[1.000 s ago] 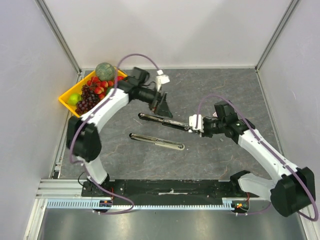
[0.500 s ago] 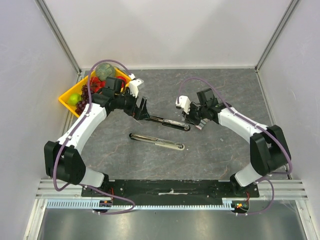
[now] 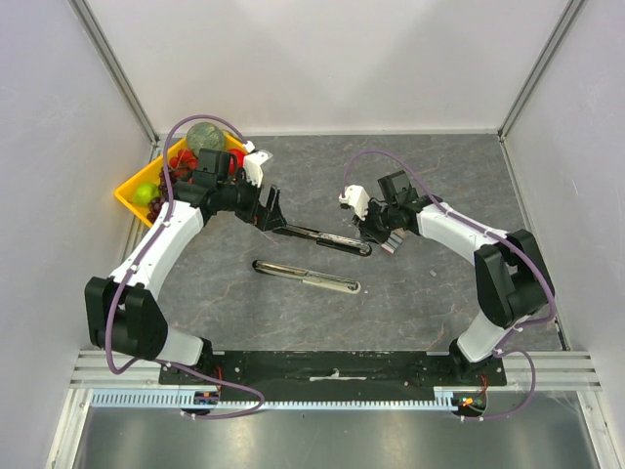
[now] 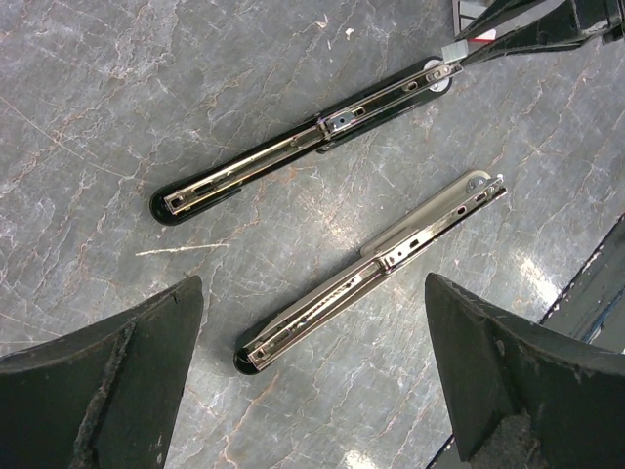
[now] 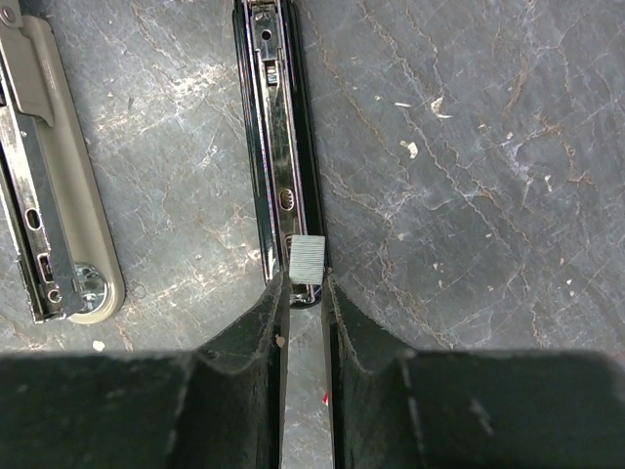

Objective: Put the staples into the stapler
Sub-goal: Install the staple into the stapler.

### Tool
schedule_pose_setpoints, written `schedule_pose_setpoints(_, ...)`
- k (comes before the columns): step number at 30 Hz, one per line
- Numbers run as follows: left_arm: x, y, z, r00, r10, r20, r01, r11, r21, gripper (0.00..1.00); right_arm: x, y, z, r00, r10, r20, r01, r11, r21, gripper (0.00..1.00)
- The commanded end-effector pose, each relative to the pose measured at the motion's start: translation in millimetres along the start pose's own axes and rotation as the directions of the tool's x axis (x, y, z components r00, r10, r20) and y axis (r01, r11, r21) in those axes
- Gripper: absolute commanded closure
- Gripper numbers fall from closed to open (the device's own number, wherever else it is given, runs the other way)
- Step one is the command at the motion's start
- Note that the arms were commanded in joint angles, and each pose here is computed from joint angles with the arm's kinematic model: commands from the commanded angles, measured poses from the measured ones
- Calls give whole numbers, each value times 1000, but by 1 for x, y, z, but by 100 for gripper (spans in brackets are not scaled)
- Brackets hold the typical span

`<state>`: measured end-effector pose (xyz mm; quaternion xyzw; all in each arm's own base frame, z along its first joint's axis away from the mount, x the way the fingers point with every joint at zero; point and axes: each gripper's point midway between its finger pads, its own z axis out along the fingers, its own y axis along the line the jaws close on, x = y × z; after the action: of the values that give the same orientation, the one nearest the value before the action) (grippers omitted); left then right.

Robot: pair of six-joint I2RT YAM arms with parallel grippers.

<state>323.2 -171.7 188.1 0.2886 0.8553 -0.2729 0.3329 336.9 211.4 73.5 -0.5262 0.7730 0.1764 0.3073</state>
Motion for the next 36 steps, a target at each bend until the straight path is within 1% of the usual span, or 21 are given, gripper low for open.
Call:
schedule_pose_setpoints(1,-10,-2,-6,998,54,41,-54,999,7,0,-8,-1,-5,1000,18,1,-18,1000,2,76)
schedule_pose_setpoints(9,-9,-1,-5,998,50,38,-51,999,9,0,2,6,-1,999,38,-35,-40,999,-34,76)
schedule_pose_setpoints(23,-8,-2,-4,999,43,34,-44,999,17,0,10,0,4,997,32,-67,-33,999,-14,76)
schedule_pose_setpoints(36,-7,-1,-4,999,36,32,-37,999,15,0,9,-6,4,997,28,-68,-27,1000,5,77)
